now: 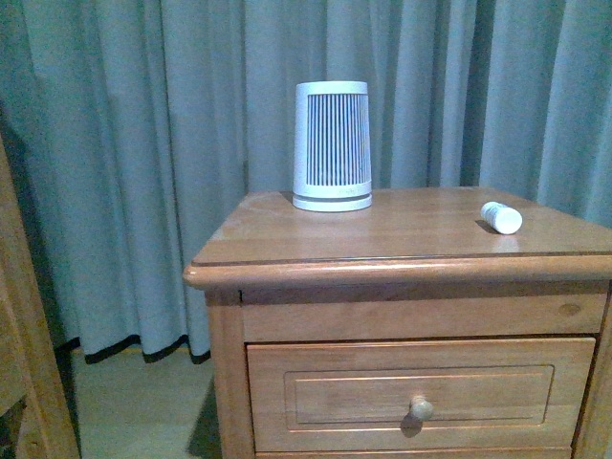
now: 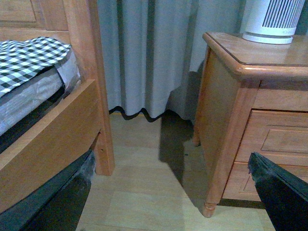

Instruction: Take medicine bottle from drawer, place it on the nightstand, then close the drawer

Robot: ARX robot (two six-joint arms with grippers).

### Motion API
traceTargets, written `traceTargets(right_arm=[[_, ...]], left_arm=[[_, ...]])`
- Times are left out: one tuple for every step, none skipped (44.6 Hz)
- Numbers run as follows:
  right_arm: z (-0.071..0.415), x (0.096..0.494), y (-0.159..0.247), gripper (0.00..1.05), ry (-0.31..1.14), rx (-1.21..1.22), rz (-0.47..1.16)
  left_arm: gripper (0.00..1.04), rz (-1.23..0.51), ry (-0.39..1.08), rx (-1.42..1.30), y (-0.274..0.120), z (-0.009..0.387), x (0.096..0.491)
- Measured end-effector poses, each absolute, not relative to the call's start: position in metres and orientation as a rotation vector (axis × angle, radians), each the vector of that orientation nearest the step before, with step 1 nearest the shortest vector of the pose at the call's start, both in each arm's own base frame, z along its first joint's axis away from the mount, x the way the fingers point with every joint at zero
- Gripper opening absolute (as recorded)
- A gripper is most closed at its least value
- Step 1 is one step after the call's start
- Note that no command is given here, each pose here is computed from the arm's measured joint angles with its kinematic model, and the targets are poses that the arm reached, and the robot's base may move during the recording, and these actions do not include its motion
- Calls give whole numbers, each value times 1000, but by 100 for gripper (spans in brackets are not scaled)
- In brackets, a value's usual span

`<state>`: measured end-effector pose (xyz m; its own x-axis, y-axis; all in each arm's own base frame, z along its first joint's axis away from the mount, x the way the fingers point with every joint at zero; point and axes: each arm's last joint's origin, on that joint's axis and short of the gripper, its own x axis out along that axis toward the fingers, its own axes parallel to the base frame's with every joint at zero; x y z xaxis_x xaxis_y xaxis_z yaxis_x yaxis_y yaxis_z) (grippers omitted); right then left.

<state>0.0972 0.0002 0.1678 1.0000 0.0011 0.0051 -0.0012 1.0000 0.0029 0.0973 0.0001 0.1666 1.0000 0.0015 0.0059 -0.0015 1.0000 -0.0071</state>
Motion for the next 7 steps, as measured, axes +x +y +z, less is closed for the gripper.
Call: traceTargets(right_arm=[[168,97,0,98,-5,3,1],[168,97,0,98,-5,3,1],[168,97,0,98,-5,3,1],[168,97,0,98,-5,3,1],[168,97,0,98,-5,3,1],[168,97,0,98,-5,3,1],[168,97,0,98,-5,3,1]], left_arm=[[98,2,-6,-7,0,167,97],[98,2,-6,-7,0,167,97],[98,2,-6,-7,0,167,97],[98,2,-6,-7,0,167,97],[98,2,-6,-7,0,167,97],[98,2,-6,-7,0,167,97],[98,2,-6,-7,0,167,97]])
